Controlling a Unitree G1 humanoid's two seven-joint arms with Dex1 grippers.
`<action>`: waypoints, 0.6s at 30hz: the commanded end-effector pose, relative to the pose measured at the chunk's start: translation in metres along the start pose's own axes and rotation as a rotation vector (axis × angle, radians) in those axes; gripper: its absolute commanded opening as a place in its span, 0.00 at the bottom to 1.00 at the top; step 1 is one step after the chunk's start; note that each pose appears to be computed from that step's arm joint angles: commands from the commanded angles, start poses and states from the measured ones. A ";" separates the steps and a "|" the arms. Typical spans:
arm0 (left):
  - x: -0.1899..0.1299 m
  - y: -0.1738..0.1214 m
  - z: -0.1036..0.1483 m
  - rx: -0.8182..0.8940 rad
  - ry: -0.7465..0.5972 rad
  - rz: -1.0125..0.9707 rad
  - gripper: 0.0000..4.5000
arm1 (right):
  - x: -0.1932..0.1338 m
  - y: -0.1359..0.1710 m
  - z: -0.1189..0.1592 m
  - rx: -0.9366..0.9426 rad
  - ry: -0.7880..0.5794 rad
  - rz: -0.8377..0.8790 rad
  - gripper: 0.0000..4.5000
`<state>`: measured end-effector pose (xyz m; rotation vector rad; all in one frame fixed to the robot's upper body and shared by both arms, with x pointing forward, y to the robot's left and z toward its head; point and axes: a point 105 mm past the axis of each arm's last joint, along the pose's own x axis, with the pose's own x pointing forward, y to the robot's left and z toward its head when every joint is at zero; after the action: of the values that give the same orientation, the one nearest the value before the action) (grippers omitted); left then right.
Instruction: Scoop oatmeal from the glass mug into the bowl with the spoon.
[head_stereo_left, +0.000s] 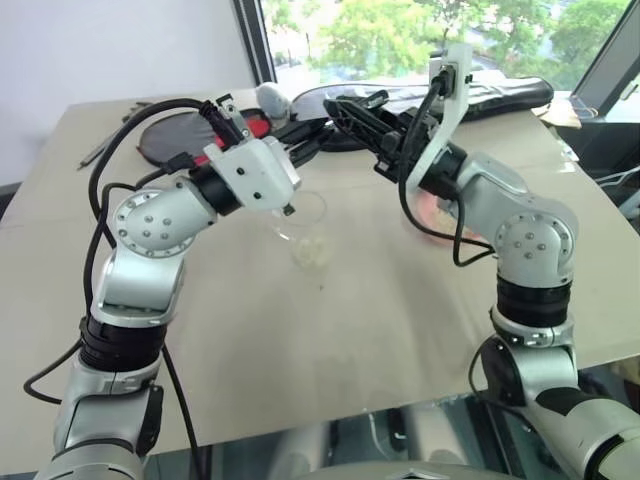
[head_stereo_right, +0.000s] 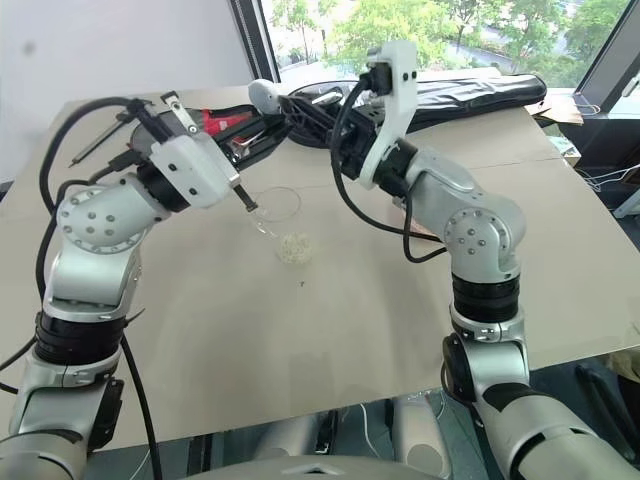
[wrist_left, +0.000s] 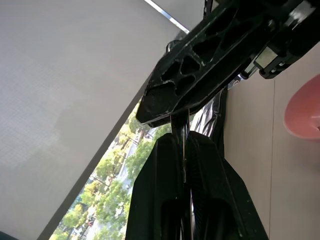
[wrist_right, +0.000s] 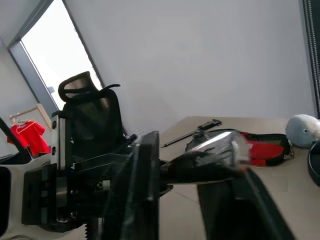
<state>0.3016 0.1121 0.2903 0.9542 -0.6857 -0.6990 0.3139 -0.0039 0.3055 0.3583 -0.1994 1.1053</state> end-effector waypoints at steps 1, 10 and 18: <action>-0.003 -0.003 0.004 -0.011 -0.012 -0.026 0.00 | 0.000 0.011 0.016 -0.038 -0.052 0.035 0.01; -0.017 0.009 0.006 -0.034 0.008 0.081 0.89 | 0.003 0.007 0.022 0.002 -0.085 0.010 0.00; -0.085 0.026 -0.021 -0.301 0.168 0.445 0.99 | -0.015 -0.031 0.043 0.047 -0.157 -0.146 0.00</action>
<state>0.2840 0.1930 0.2791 0.5608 -0.5597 -0.3495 0.3403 -0.0371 0.3159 0.4737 -0.2086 0.9426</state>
